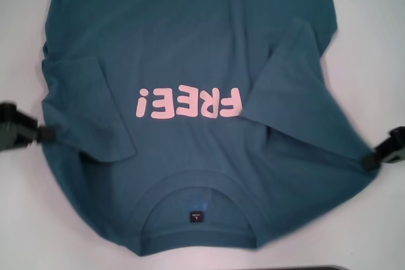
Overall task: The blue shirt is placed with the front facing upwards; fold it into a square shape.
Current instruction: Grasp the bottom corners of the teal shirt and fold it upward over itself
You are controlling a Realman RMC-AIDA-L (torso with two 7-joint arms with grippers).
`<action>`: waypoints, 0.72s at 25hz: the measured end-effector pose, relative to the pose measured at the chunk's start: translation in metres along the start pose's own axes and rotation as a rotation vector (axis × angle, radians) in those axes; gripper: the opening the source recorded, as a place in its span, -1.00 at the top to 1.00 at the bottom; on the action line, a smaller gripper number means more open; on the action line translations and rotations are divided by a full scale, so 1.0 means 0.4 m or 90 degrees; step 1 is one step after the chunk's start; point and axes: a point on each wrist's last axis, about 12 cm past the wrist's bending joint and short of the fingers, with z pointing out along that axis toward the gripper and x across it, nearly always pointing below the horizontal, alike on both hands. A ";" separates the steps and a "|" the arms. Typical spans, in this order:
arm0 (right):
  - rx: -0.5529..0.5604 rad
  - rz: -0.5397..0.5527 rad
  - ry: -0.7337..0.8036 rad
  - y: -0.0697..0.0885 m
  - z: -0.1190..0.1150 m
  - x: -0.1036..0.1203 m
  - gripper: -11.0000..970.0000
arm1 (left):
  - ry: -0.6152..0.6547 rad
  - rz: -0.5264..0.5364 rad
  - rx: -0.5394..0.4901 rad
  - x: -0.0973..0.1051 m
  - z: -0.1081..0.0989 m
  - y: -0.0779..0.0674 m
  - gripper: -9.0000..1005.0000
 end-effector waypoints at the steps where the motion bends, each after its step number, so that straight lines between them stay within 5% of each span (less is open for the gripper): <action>1: 0.013 0.002 0.004 -0.001 -0.013 0.002 0.94 | 0.010 0.002 -0.001 0.004 -0.003 0.001 0.98; 7: 0.039 -0.002 0.024 0.000 -0.058 0.014 0.94 | 0.089 0.006 -0.026 0.041 -0.005 0.010 0.98; 18: -0.012 -0.004 0.102 0.009 -0.008 0.075 0.92 | 0.146 -0.015 -0.066 0.079 -0.023 0.039 0.98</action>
